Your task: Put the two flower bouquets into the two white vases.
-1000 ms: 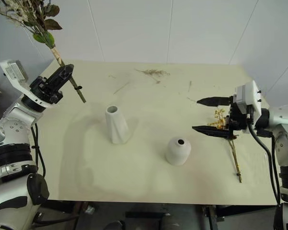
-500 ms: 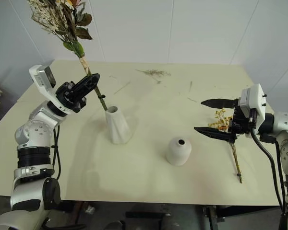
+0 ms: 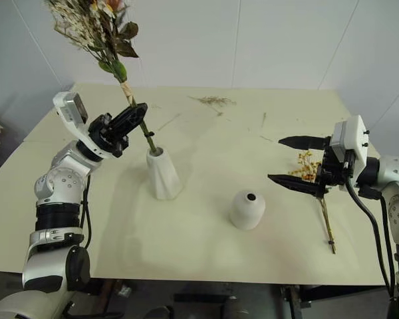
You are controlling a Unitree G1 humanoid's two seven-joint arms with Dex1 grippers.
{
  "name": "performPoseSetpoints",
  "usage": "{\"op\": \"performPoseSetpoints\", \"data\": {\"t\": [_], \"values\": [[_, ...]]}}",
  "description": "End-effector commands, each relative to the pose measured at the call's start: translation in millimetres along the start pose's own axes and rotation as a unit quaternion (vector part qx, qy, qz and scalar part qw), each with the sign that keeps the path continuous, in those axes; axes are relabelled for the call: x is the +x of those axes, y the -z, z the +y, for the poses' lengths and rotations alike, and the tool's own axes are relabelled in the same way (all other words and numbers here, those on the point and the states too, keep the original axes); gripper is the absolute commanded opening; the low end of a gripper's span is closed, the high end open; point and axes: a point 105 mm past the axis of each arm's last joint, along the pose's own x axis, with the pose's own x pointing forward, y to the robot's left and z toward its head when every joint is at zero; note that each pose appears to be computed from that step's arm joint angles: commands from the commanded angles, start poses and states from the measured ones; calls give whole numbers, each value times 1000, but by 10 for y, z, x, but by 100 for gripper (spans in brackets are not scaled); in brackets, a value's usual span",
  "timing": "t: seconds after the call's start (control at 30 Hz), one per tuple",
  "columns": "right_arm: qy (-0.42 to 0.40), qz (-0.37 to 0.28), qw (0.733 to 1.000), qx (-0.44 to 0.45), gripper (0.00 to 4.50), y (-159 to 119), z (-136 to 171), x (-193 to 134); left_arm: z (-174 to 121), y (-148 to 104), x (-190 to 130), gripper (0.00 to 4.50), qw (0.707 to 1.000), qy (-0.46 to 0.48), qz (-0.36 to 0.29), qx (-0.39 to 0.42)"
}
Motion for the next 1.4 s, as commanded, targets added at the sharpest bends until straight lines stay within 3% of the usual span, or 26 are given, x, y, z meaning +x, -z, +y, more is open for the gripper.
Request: {"op": "performPoseSetpoints", "data": {"t": [0.03, 0.07, 0.5, 0.67, 1.0, 1.1, 1.2, 1.33, 1.4], "values": [[8, -15, 1000, -26, 450, -148, 3, -39, -15, -3, 42, 2, 999, 12, 0, 29], [9, -16, 999, -26, 450, -149, 7, -40, -15, 32, 50, 2, 1000, 14, 2, 27], [15, -17, 999, -28, 450, -176, 6, -34, -4, 114, 33, 402, 998, 10, 2, 57], [14, -20, 999, -27, 450, -170, 12, -10, -39, 105, -122, 402, 996, 15, 49, 75], [16, 4, 1000, -6, 450, -78, -33, 17, -32, 134, -438, 402, 969, 33, 205, 133], [56, 60, 996, 20, 450, 30, -190, -59, -41, 109, -652, 402, 946, 59, 277, 158], [96, 118, 987, 57, 450, 131, -347, -220, -85, -51, -729, 402, 942, 70, 284, 162], [159, 248, 949, 114, 450, 416, -519, -586, -196, -259, -730, 402, 938, 86, 287, 173], [172, 299, 925, 157, 450, 544, -525, -761, -227, -355, -698, 436, 937, 74, 292, 176]]}}
